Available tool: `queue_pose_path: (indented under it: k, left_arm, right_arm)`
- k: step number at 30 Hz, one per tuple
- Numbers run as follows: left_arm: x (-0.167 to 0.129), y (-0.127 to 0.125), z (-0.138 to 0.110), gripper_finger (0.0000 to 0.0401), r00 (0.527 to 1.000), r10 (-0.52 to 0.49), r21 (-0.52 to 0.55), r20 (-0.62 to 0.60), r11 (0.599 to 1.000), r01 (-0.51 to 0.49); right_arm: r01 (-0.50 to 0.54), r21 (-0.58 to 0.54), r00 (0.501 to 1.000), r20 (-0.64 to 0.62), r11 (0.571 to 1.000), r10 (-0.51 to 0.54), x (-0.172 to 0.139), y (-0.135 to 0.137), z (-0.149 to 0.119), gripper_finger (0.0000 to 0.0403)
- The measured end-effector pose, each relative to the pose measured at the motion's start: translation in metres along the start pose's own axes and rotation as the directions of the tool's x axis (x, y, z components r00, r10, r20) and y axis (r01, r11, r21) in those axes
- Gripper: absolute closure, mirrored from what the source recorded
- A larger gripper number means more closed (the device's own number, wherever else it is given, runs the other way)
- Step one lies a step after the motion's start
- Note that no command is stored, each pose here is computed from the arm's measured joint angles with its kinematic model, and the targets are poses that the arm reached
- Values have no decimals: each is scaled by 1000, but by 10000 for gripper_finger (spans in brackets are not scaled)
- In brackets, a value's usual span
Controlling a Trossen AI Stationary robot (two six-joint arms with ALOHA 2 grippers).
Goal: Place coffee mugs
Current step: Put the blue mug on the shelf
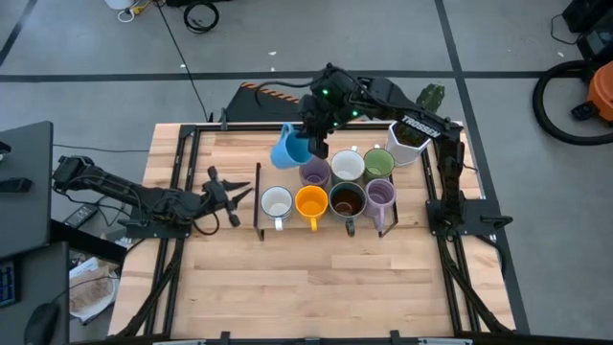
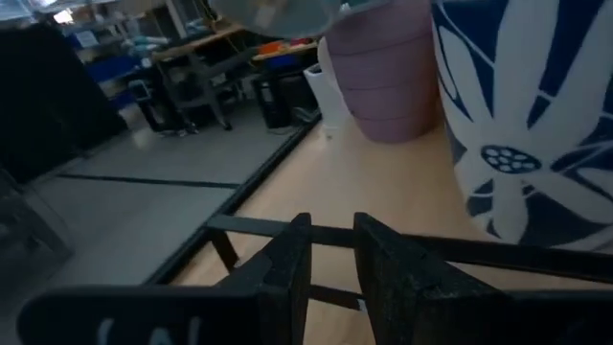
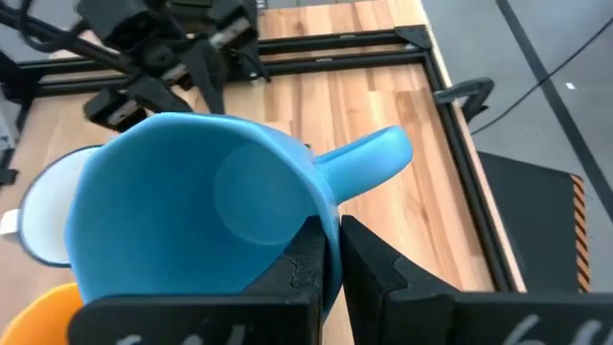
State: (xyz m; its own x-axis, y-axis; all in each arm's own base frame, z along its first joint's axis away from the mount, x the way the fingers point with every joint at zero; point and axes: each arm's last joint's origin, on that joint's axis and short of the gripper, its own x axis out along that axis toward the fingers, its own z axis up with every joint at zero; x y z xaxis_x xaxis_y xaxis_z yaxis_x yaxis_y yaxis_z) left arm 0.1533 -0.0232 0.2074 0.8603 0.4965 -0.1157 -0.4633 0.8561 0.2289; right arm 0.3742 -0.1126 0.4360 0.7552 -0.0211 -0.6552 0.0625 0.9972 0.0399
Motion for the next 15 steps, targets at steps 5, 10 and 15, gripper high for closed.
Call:
queue_pose_path:
  k: [5, 10, 15]
  left_arm:
    - [-3, 6, 8, 314, 995, 94, 23, 46, 995, -95]
    - [-5, 14, 26, 311, 982, 147, 7, 120, 989, -149]
    - [1, 22, 61, 279, 988, 145, 47, 51, 988, -148]
  right_arm:
    - [8, -9, 1000, 2, 1000, -8, -2, -2, 0, 377]
    - [19, -34, 999, 29, 999, -18, -13, 0, 2, 377]
    - [118, -35, 993, 20, 992, -118, -16, -3, 1, 377]
